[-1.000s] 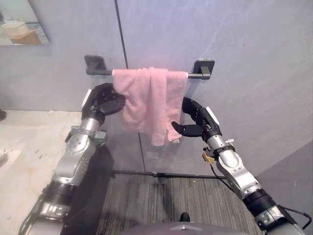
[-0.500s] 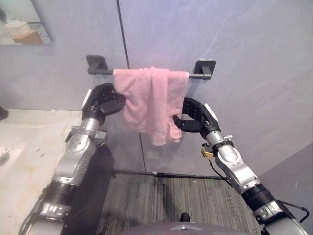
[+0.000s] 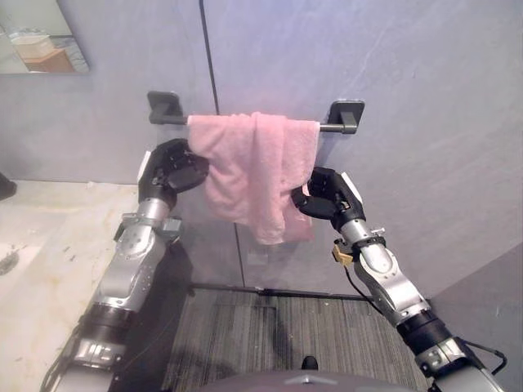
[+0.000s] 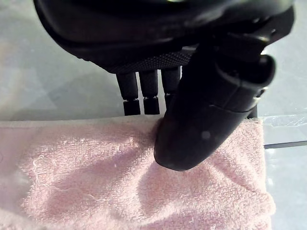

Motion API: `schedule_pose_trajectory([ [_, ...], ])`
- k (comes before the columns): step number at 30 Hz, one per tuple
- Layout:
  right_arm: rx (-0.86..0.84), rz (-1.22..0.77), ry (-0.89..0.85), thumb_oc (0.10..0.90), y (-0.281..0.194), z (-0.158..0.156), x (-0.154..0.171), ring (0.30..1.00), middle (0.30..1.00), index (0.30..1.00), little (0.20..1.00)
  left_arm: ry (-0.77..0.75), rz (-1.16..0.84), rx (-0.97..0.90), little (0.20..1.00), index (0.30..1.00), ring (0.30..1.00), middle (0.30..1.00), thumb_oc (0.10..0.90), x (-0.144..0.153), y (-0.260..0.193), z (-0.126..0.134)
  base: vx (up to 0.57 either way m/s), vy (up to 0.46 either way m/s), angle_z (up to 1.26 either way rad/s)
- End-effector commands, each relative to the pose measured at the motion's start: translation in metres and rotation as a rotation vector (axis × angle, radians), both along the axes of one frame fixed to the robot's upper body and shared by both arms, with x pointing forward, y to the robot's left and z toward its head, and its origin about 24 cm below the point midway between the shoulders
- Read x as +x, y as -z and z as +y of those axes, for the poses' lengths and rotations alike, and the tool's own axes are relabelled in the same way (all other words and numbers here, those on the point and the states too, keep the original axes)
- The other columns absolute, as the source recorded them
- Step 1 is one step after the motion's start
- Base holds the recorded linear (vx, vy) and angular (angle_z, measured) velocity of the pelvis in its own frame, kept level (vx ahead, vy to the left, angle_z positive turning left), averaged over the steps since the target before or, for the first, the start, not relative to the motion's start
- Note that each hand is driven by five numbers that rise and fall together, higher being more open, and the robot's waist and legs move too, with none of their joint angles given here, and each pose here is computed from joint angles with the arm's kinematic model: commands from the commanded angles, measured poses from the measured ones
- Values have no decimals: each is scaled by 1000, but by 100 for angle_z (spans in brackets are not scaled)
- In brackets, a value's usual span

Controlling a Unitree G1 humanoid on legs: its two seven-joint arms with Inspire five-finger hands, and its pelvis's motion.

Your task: Organize the bathroom.

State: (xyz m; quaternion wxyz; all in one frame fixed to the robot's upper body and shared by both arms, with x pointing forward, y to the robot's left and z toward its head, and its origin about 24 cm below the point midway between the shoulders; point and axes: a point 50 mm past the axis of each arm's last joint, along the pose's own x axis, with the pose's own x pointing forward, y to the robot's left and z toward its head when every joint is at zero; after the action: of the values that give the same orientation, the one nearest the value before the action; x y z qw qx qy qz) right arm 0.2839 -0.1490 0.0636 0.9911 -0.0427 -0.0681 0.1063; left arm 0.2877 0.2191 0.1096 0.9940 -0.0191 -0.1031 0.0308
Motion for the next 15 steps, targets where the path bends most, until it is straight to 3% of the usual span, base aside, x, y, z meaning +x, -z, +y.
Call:
schedule_pose_trajectory([
  [1, 137, -200, 82, 400, -36, -3, 4, 300, 300, 300, 300, -81, -292, -35, 300, 300, 300, 300, 400, 4, -46, 1, 0, 0, 0],
  [7, 303, -186, 262, 400, -24, -6, -5, 300, 300, 300, 300, -234, -345, -175, 300, 300, 300, 300, 400, -6, -38, -1, 0, 0, 0],
  [15, 399, -198, 421, 400, -23, -11, -8, 300, 300, 300, 300, -271, -311, -214, 300, 300, 300, 300, 400, -6, -29, -8, 0, 0, 0],
])
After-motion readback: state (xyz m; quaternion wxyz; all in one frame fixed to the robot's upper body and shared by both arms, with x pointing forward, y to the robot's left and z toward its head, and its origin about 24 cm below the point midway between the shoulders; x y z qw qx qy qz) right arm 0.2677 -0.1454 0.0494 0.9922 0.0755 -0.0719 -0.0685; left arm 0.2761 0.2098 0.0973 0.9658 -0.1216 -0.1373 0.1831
